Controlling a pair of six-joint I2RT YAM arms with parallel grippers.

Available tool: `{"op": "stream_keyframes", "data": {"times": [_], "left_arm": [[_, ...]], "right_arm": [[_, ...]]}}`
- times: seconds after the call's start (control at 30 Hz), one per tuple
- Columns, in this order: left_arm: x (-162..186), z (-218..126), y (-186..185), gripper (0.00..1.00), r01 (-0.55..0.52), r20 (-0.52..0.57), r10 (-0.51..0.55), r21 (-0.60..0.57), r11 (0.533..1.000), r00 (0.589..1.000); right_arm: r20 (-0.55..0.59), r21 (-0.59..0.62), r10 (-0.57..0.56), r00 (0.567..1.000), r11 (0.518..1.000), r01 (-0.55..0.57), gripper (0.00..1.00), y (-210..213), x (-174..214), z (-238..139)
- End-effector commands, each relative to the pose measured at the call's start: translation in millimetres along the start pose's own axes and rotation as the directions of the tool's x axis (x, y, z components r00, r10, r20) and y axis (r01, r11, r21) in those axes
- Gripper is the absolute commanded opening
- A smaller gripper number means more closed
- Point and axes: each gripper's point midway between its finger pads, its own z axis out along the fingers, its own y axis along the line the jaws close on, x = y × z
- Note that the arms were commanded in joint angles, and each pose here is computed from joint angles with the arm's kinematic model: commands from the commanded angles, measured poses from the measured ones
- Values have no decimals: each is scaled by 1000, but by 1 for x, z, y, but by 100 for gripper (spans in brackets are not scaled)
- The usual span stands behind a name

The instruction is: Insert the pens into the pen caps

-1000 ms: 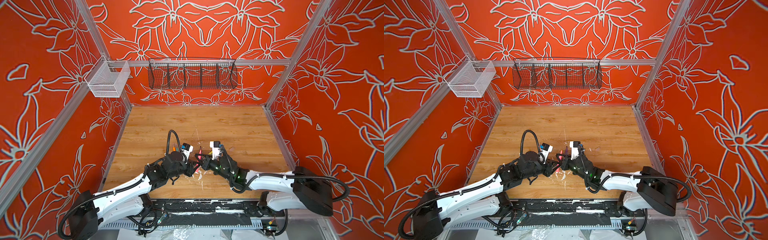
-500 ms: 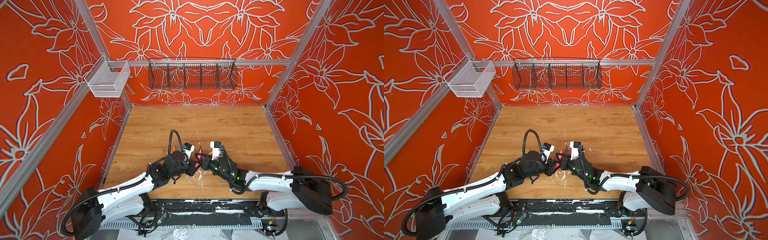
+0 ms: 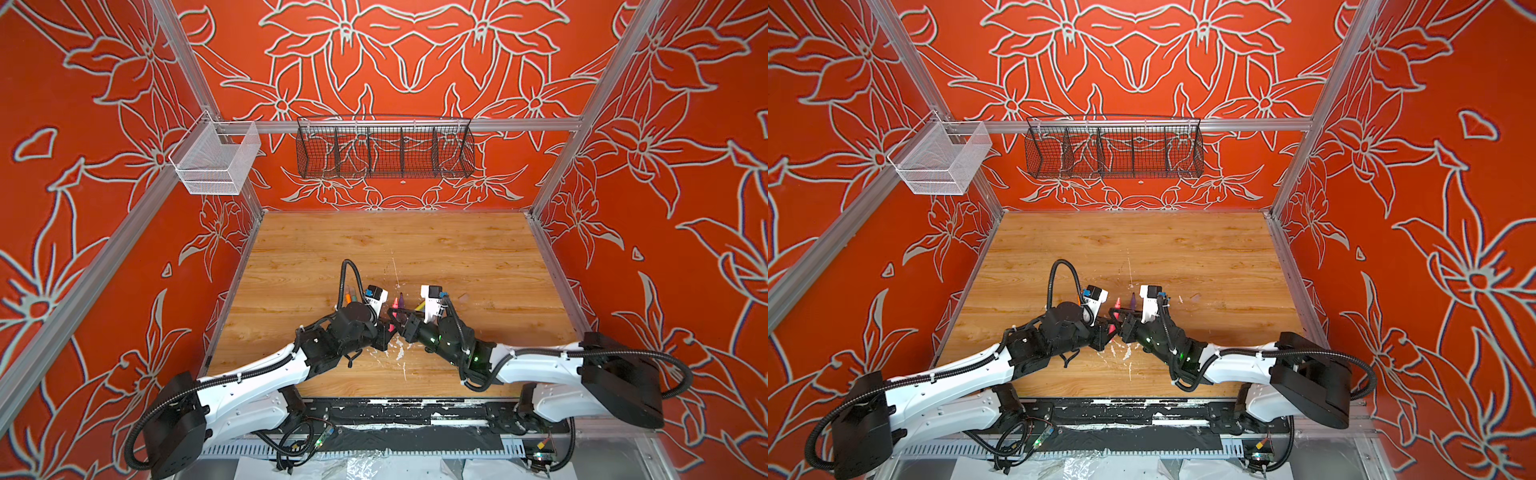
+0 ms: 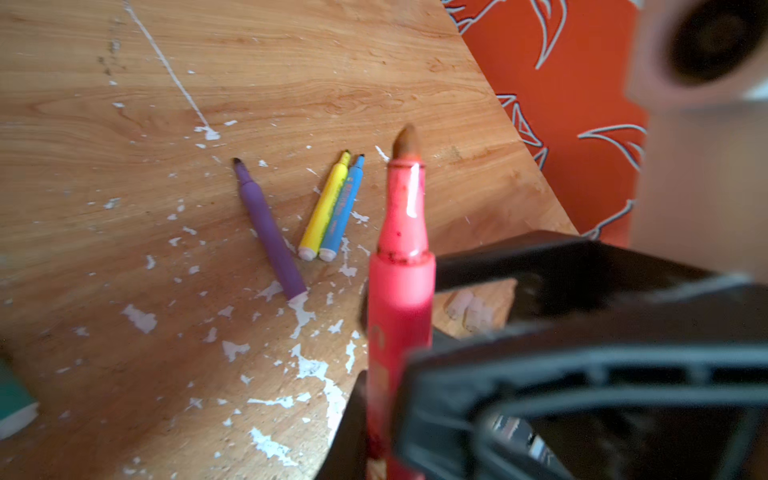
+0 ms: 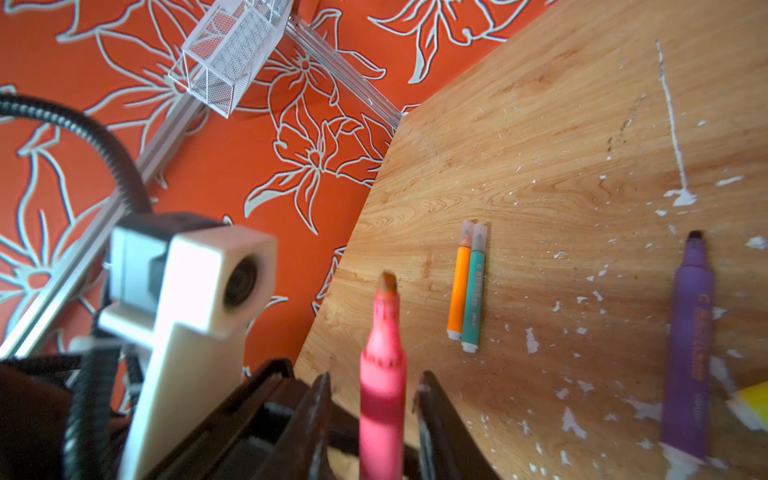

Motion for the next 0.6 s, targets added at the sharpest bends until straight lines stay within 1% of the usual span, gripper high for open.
{"op": "stream_keyframes", "data": {"times": [0.0,0.1,0.17,0.23,0.37,0.4,0.47,0.53,0.57], "left_arm": [[1,-2,11,0,33,7,-33,-55,998,999],[4,-3,12,0,42,2,-42,-56,998,999],[5,-3,12,0,48,0,-48,-51,998,999],[6,-2,11,0,55,-4,-56,-44,998,998],[9,-1,9,0,64,-14,-64,-29,998,998],[9,-1,9,0,67,-14,-67,-27,997,998],[9,-1,10,0,70,-14,-71,-29,997,997],[9,-1,9,0,71,-14,-72,-28,997,997],[9,-1,9,0,71,-14,-72,-26,997,997]], "right_arm": [[50,69,-42,998,997,38,42,-9,-14,-18],[44,168,-112,993,980,103,43,-19,-25,-36],[46,231,-159,986,962,144,45,-25,-34,-49],[35,310,-200,979,934,180,45,-34,-43,-65],[29,397,-259,965,889,227,48,-41,-60,-90],[19,432,-286,958,867,250,49,-44,-65,-96],[-8,530,-330,944,799,284,51,-55,-75,-109],[-65,636,-375,925,699,327,51,-69,-85,-121],[-86,672,-379,921,661,335,51,-78,-89,-124]]}}
